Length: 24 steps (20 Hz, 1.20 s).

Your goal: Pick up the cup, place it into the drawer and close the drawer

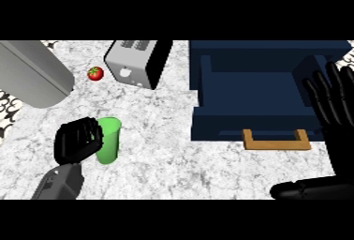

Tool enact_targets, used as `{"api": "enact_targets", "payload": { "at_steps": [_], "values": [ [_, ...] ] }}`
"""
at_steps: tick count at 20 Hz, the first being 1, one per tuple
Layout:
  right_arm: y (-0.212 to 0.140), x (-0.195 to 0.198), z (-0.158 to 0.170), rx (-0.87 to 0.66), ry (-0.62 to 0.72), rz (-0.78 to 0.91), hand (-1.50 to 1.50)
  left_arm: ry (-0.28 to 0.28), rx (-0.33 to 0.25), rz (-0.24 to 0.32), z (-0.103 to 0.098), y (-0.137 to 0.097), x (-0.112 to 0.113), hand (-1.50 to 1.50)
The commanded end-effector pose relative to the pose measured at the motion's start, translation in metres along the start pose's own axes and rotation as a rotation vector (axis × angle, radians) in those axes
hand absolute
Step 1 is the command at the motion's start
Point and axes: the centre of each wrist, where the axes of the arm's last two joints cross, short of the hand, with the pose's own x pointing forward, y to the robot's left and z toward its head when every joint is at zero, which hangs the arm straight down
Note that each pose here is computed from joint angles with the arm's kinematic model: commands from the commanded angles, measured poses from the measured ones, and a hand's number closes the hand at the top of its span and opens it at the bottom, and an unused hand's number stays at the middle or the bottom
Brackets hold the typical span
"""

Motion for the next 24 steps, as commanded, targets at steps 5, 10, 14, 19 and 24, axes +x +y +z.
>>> {"api": "enact_targets", "payload": {
  "at_steps": [5, 10, 14, 19, 24],
  "values": [
    [-0.001, -0.006, -0.003, 0.003, 0.034, -0.017, -1.50, -0.037, -0.129, 0.053, -0.048, -0.063, 0.039, 1.50],
    [-0.009, -0.008, -0.002, -0.004, 0.017, 0.008, -1.50, -0.039, -0.168, 0.100, -0.072, -0.117, 0.071, 1.50],
    [0.002, -0.012, 0.003, -0.014, -0.007, 0.013, -1.50, -0.030, -0.158, 0.093, -0.112, -0.133, 0.084, 1.50],
    [-0.007, -0.010, 0.005, -0.003, -0.001, 0.005, -1.50, -0.073, -0.195, 0.053, -0.139, -0.184, 0.101, 1.50],
    [-0.001, -0.001, 0.009, -0.011, 0.004, 0.012, -1.50, -0.061, -0.205, 0.021, -0.175, -0.202, 0.126, 1.50]
  ]
}}
